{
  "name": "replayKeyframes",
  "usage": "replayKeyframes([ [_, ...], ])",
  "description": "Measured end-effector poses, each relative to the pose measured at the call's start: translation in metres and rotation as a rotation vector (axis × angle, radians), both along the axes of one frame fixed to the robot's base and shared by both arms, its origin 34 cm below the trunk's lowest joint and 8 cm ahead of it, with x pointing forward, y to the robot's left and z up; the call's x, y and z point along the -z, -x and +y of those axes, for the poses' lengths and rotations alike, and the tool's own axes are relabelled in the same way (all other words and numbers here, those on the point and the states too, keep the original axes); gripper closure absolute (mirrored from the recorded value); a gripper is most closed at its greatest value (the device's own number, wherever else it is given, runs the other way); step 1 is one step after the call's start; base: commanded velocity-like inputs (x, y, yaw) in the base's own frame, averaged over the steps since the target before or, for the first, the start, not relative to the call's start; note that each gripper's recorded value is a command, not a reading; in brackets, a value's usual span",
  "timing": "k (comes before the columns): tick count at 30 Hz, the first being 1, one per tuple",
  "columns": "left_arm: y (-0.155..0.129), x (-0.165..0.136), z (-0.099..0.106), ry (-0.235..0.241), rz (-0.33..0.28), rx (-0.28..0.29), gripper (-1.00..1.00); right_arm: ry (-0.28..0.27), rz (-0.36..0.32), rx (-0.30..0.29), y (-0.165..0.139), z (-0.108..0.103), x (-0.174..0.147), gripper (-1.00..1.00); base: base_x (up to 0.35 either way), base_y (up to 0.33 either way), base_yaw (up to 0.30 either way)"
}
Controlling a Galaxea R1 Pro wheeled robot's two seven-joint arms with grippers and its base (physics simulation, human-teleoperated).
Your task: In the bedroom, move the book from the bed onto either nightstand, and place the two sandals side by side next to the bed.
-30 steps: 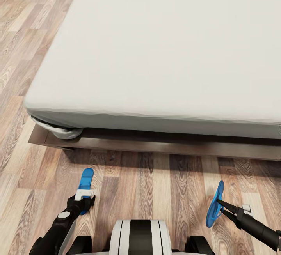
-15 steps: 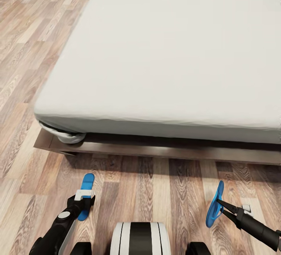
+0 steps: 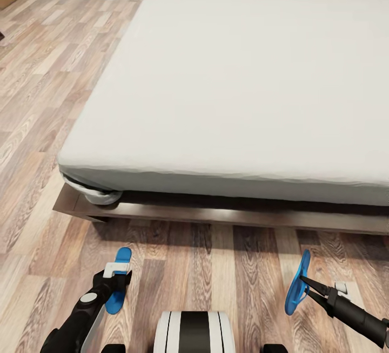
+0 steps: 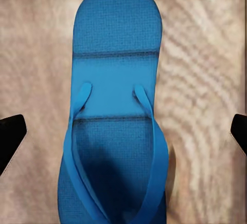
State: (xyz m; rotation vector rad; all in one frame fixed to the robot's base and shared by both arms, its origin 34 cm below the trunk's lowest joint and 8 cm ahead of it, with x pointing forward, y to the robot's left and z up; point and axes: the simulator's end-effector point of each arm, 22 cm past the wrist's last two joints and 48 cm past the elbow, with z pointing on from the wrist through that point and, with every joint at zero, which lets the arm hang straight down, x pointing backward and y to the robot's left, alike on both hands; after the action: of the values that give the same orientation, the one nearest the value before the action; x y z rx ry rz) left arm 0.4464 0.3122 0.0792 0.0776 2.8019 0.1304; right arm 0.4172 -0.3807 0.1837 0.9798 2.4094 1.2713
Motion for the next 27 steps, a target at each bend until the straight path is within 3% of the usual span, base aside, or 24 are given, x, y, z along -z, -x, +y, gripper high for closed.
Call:
replayKeyframes([
  [12,-0.008,-0.004,0.0,0.008,-0.019,-0.006,-1.0,0.001,-0.003,-0.001,-0.001,0.0,-0.001,1.0,0.0,0.0,0.0],
  [15,-0.021,-0.01,-0.004,0.041,-0.05,-0.02,-1.0,0.0,-0.004,-0.001,-0.001,0.0,-0.001,1.0,0.0,0.0,0.0],
  [18,-0.046,-0.028,-0.028,0.228,-0.099,-0.03,-1.0,0.0,-0.002,-0.002,-0.001,0.0,-0.001,1.0,0.0,0.0,0.0],
  [21,-0.045,-0.035,-0.038,0.345,-0.079,-0.012,-1.0,0.0,-0.002,-0.002,-0.001,0.0,-0.001,1.0,0.0,0.0,0.0],
  [24,-0.05,-0.058,-0.041,0.542,-0.097,-0.009,-1.0,0.001,-0.001,-0.002,0.0,0.0,-0.001,1.0,0.0,0.0,0.0],
  [27,-0.054,-0.072,-0.038,0.633,-0.123,-0.027,-1.0,0.002,-0.002,-0.002,0.0,0.0,-0.001,1.0,0.0,0.0,0.0],
])
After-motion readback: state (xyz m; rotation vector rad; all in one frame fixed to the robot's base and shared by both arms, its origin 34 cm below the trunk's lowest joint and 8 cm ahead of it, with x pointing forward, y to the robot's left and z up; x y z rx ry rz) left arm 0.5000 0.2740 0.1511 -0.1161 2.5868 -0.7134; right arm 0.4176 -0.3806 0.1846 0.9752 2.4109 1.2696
